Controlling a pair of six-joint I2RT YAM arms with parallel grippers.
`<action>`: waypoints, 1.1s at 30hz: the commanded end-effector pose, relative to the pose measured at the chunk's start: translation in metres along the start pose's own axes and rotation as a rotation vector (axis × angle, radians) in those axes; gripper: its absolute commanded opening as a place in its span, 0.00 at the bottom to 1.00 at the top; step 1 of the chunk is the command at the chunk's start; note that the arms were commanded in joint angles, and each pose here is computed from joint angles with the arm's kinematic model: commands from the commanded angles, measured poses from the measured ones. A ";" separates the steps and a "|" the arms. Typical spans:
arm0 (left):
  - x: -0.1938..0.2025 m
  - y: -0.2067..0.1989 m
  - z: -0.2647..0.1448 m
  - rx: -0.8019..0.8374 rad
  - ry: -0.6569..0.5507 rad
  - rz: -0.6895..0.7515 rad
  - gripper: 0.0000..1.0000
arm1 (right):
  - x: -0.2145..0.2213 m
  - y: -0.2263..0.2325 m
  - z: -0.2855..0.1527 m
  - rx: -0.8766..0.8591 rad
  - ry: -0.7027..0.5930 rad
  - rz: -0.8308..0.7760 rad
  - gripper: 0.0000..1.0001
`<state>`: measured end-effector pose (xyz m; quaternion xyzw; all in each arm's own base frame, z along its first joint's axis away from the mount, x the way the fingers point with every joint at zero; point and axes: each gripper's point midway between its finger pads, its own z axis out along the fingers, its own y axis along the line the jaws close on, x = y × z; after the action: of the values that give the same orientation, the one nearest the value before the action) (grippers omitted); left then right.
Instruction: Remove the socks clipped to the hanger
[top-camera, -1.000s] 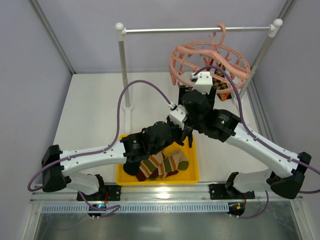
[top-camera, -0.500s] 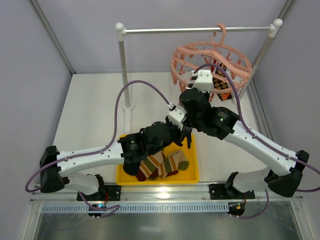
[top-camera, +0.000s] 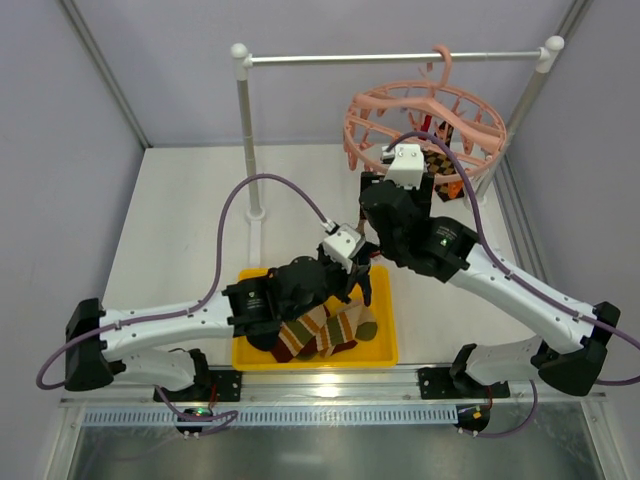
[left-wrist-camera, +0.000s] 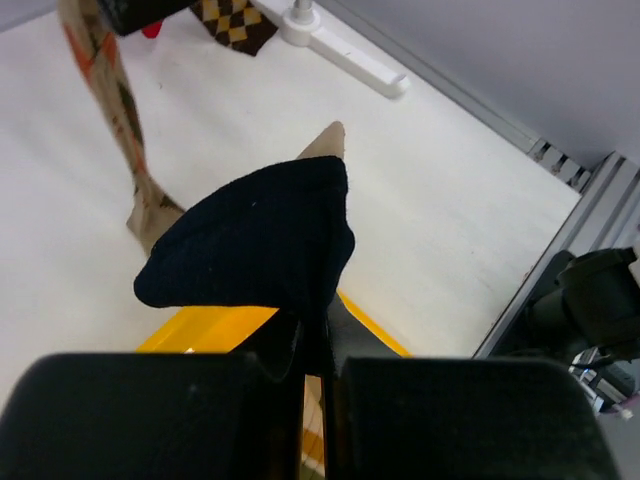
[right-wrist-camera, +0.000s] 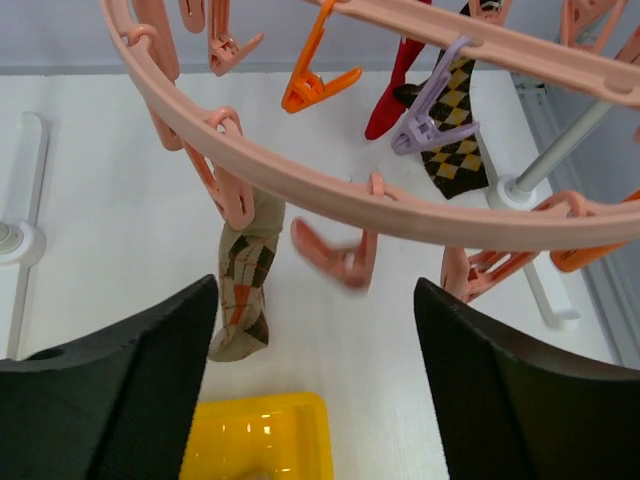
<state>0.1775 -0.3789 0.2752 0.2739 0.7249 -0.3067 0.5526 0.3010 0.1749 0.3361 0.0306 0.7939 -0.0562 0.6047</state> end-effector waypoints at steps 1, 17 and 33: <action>-0.001 0.023 -0.021 -0.077 -0.036 0.006 0.00 | -0.008 -0.008 -0.010 -0.040 -0.030 0.042 0.85; 0.152 0.104 -0.101 -0.336 0.221 -0.184 0.00 | 0.041 -0.003 -0.020 -0.266 -0.065 0.116 1.00; 0.203 0.116 -0.080 -0.532 0.390 -0.134 0.00 | 0.081 -0.045 -0.010 -0.267 -0.026 0.216 1.00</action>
<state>0.1549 -0.2208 0.0643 0.1557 0.8954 -0.0755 0.4102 0.2633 0.1246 0.2572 0.0264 0.7865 0.0814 0.6116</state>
